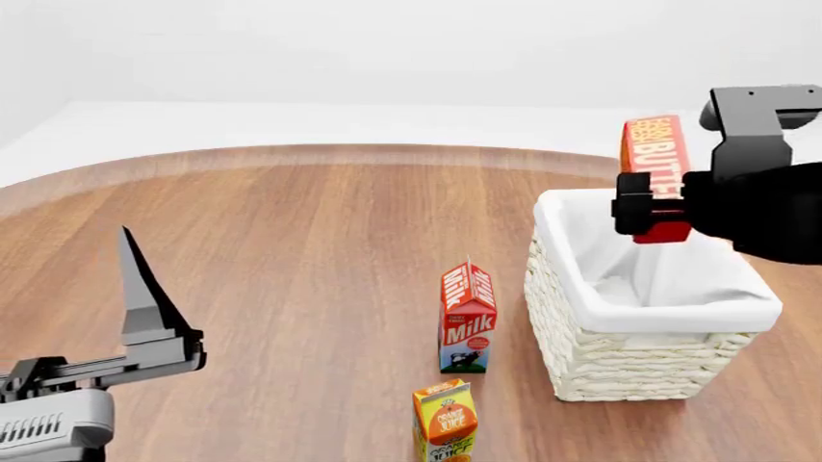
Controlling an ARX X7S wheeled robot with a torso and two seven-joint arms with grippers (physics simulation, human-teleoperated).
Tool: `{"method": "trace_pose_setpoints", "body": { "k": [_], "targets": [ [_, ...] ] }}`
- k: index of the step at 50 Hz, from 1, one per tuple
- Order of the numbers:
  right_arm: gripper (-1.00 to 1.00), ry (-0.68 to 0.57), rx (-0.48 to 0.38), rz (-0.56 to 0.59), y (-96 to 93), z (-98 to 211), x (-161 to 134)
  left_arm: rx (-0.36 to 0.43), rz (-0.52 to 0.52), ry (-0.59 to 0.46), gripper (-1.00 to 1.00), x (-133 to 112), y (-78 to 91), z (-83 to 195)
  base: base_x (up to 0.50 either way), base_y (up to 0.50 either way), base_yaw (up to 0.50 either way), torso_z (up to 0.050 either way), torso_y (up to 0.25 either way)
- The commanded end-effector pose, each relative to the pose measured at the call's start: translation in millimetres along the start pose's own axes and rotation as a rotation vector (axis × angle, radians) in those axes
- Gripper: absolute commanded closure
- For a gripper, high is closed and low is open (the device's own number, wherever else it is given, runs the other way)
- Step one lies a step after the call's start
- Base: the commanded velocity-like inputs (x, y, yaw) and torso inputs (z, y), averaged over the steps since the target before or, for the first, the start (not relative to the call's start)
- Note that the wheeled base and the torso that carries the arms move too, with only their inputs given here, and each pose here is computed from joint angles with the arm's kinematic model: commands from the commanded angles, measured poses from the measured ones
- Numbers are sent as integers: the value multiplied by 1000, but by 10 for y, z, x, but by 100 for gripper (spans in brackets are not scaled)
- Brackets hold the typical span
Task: Pick up the cream cheese box and the butter, and put them in the basket.
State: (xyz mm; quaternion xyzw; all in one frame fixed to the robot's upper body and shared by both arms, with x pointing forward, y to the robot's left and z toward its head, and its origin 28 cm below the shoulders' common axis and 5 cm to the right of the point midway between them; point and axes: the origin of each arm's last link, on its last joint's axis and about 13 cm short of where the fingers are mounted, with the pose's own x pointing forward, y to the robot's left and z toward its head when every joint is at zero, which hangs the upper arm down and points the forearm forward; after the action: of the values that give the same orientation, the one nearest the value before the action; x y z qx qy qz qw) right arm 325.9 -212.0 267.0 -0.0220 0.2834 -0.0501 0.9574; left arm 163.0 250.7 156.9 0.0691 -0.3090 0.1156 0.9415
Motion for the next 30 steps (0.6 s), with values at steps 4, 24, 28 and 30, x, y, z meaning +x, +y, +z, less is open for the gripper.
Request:
{"method": "trace_pose_setpoints", "body": {
  "k": [4, 24, 28, 30],
  "targets": [
    [100, -19, -7, -15, -24, -18, 92, 0, -3, 1, -100, -4, -5, -2, 0, 0, 0, 0, 0],
    [100, 18, 18, -28, -93, -216, 177, -2, -7, 5, -100, -4, -13, -11, 0, 0, 0, 1, 2],
    [100, 21, 11, -27, -93, -232, 180, -2, -9, 4, -100, -6, -17, -8, 0, 0, 0, 0, 3],
    [100, 21, 6, -26, -89, -235, 180, -3, -10, 4, -100, -7, -17, -7, 0, 0, 0, 0, 0]
  ]
}}
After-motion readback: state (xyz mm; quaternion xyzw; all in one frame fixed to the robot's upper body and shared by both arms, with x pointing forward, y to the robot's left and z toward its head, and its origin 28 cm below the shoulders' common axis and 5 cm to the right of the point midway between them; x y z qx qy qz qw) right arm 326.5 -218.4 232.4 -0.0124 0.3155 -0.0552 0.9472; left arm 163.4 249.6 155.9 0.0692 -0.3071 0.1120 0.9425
